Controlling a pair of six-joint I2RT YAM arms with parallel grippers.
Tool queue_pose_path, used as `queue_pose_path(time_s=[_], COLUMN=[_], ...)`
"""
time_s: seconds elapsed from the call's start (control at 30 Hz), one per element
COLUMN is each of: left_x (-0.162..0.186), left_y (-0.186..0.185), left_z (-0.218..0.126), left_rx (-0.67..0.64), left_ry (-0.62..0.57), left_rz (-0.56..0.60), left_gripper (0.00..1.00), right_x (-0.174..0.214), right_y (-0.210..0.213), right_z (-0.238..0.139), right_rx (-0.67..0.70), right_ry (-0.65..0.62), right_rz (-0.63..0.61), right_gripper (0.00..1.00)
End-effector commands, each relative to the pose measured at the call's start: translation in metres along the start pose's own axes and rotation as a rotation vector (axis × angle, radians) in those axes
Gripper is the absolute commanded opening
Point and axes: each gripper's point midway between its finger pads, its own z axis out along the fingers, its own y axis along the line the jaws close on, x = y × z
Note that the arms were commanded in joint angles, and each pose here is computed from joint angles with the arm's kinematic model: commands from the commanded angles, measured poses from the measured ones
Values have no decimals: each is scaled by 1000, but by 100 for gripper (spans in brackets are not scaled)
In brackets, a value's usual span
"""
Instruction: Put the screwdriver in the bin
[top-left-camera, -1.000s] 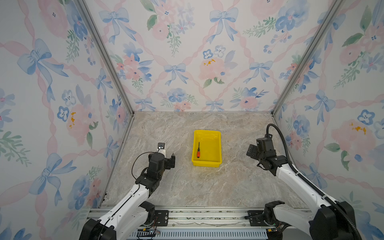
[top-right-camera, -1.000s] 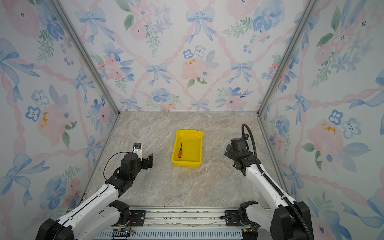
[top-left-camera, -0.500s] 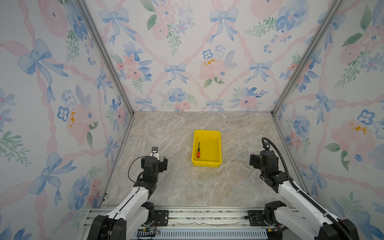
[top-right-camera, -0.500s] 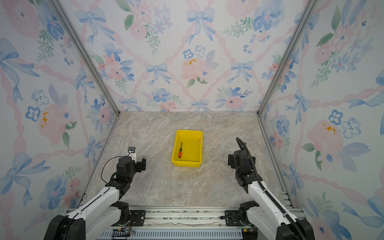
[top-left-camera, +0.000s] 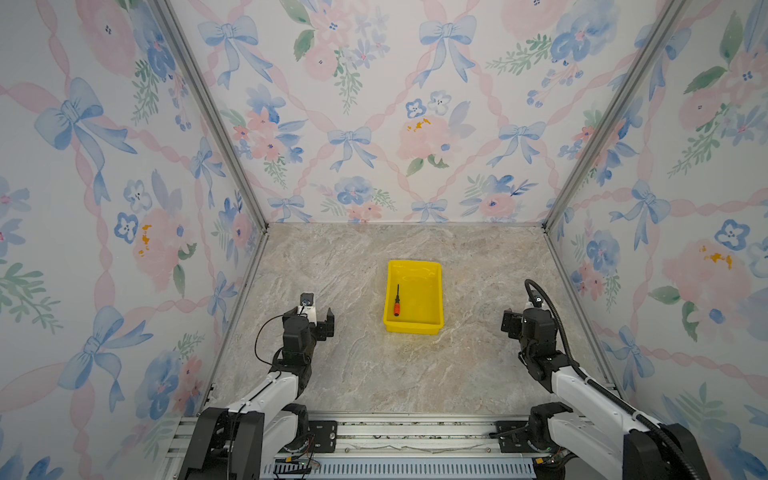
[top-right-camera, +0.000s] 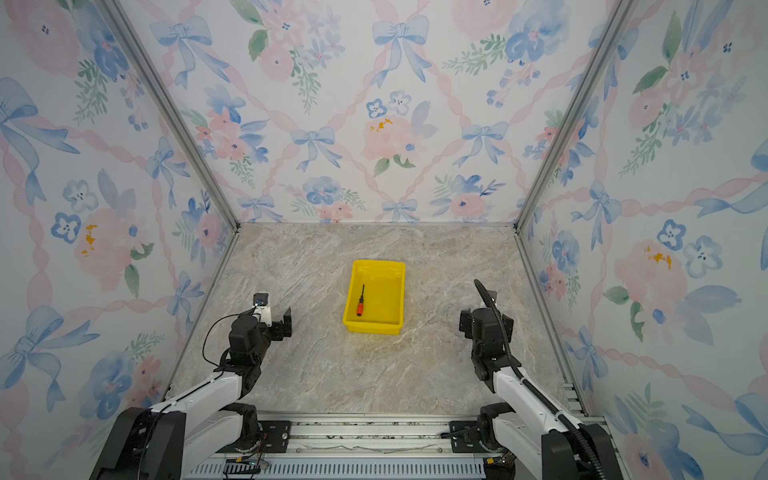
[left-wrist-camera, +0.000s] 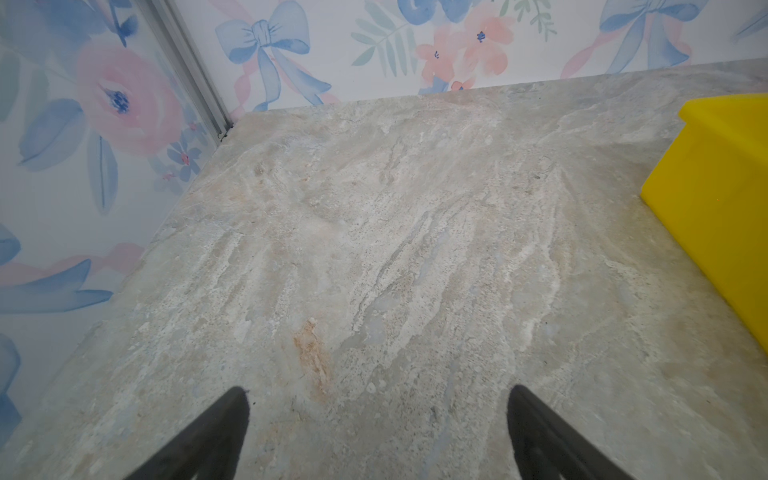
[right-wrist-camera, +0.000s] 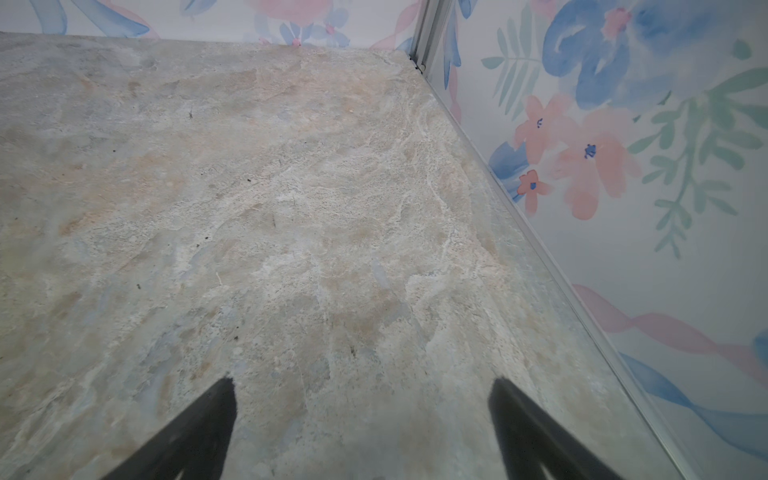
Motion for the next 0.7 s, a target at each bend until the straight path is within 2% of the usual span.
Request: queue_pose_path(time_s=[0.0, 0.27, 0.57, 0.67], left_x=[-35, -49, -39, -37], left_y=[-3, -7, 4, 4], left_z=[12, 51, 62, 58], left_rx=[28, 26, -4, -2], left_ry=[-114, -114, -105, -125], left_rz=[-27, 3, -34, -39], left_gripper=[97, 98, 97, 97], right_x=[-34, -60, -53, -49], right_y=[5, 20, 24, 40], right_z=[13, 54, 71, 70], right_rx=[-7, -44, -51, -140], right_ry=[-98, -142, -145, -157], right_rz=[40, 58, 53, 16], right_gripper=[97, 97, 97, 97])
